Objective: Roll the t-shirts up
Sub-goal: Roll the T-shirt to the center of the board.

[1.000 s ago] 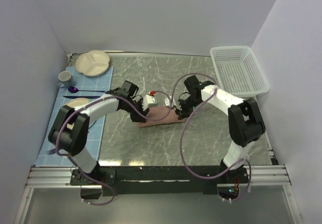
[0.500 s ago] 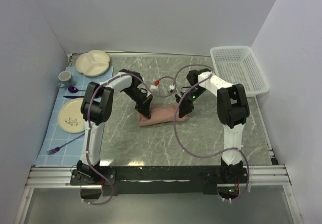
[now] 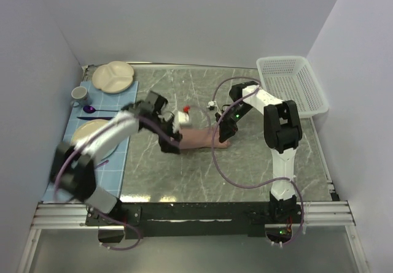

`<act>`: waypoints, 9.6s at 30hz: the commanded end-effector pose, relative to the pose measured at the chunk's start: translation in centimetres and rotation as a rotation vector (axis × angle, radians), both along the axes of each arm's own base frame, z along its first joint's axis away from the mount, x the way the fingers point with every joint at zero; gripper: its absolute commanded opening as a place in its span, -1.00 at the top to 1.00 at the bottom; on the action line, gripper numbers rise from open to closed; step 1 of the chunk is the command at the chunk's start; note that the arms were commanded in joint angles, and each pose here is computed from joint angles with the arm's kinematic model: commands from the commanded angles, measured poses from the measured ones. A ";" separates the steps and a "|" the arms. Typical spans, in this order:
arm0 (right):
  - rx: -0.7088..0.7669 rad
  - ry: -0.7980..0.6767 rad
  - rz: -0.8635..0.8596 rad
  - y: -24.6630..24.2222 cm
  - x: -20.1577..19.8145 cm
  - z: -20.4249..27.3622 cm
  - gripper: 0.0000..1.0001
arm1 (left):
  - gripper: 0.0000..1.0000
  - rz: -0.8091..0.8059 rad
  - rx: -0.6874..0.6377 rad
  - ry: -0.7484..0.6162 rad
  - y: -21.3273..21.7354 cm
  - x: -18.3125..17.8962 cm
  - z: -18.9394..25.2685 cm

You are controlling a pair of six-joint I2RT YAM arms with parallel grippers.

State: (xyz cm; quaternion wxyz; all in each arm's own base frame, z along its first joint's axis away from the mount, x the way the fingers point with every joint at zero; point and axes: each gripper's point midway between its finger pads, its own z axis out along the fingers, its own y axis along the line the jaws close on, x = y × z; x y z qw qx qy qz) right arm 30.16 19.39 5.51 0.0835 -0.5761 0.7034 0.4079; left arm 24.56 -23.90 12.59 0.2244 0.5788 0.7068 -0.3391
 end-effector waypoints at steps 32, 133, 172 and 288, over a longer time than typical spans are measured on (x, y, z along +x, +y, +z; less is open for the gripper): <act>-0.032 -0.045 -0.031 -0.2 0.1 0.9 0.77 | -0.40 0.178 0.145 -0.715 -3.0 2.5 -7.2; 0.140 -1.260 0.507 5.2 2.8 0.9 -1.00 | 0.75 0.340 -0.318 1.084 0.8 9.4 -7.6; -0.035 -0.592 0.388 4.5 1.9 1.6 0.21 | -0.45 0.318 -0.006 -0.480 9.8 8.7 3.4; -0.026 -0.582 0.039 10.5 -0.7 2.0 -1.00 | 0.46 0.021 -0.079 -0.737 -1.8 5.9 -4.5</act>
